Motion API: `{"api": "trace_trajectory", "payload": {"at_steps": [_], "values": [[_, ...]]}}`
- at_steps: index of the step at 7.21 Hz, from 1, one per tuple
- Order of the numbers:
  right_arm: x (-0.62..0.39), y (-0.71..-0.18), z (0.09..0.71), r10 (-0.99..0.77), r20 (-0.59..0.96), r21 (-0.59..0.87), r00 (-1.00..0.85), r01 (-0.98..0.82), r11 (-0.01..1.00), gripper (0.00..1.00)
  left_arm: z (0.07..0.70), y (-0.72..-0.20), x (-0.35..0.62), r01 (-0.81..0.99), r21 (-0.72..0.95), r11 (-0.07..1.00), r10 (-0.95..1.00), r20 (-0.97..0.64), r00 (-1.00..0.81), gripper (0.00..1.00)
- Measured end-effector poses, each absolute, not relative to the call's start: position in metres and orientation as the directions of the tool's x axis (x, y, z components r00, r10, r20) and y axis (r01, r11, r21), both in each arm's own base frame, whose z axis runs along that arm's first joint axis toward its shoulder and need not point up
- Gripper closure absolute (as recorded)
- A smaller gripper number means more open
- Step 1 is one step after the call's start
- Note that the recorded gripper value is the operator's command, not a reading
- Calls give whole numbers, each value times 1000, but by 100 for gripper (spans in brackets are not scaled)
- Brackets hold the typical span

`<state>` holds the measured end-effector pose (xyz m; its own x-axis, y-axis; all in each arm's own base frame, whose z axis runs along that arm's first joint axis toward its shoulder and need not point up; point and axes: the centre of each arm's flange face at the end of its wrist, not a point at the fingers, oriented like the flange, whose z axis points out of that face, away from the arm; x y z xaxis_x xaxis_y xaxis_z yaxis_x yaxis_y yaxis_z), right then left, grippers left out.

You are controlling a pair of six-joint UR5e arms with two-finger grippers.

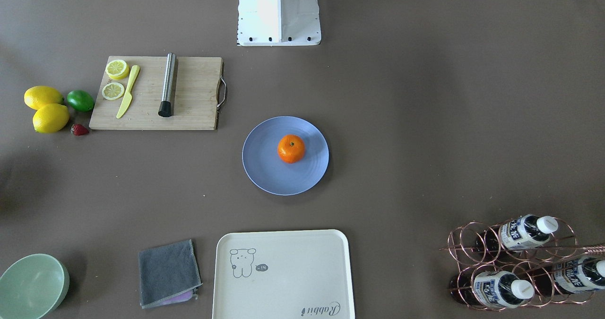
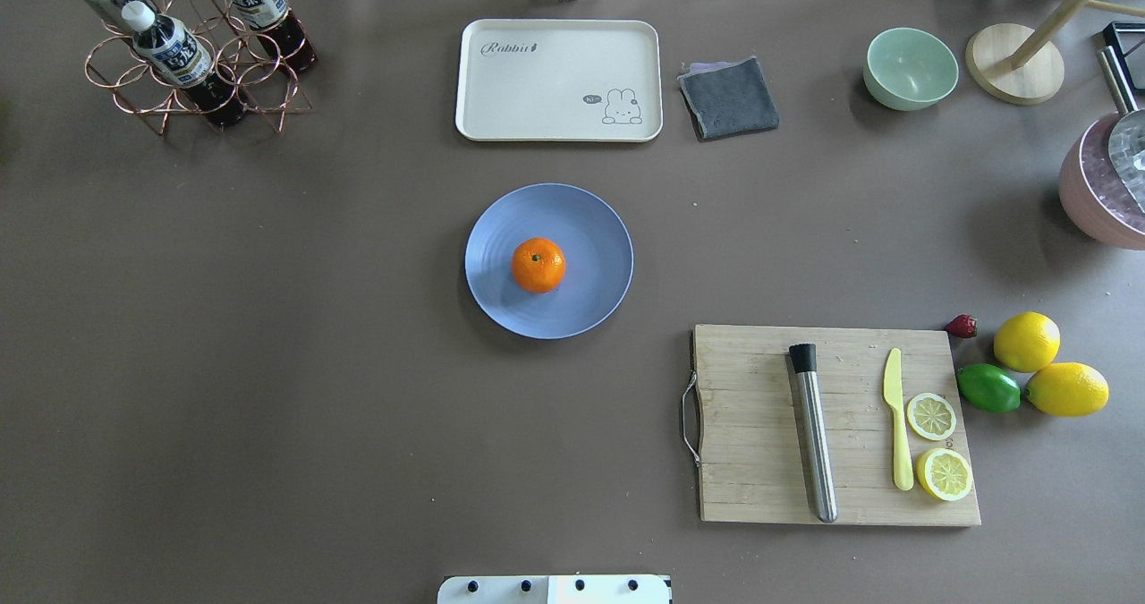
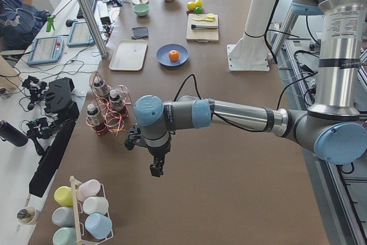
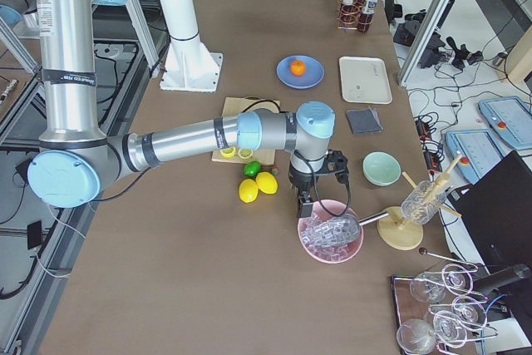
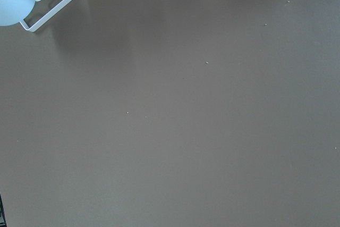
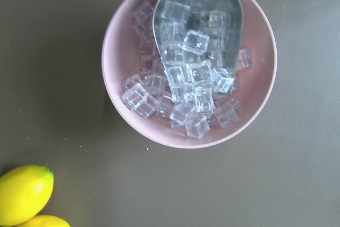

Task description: Pick orange to plate

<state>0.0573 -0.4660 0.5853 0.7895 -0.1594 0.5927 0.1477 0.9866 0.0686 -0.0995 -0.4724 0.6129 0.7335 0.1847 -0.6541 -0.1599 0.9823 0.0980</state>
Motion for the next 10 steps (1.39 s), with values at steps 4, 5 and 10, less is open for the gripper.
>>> {"api": "trace_trajectory", "payload": {"at_steps": [4,5,10], "values": [[100,-410,636,-53,617,-18,785,82,997,0,610,-470,-99,-160,105,981,190,-652,734,2],[101,-408,638,-49,618,-21,785,79,997,0,612,-469,-99,-161,103,982,189,-652,734,2],[99,-406,642,-42,640,-27,767,77,997,0,624,-462,-97,-166,76,983,174,-658,732,2]]}}
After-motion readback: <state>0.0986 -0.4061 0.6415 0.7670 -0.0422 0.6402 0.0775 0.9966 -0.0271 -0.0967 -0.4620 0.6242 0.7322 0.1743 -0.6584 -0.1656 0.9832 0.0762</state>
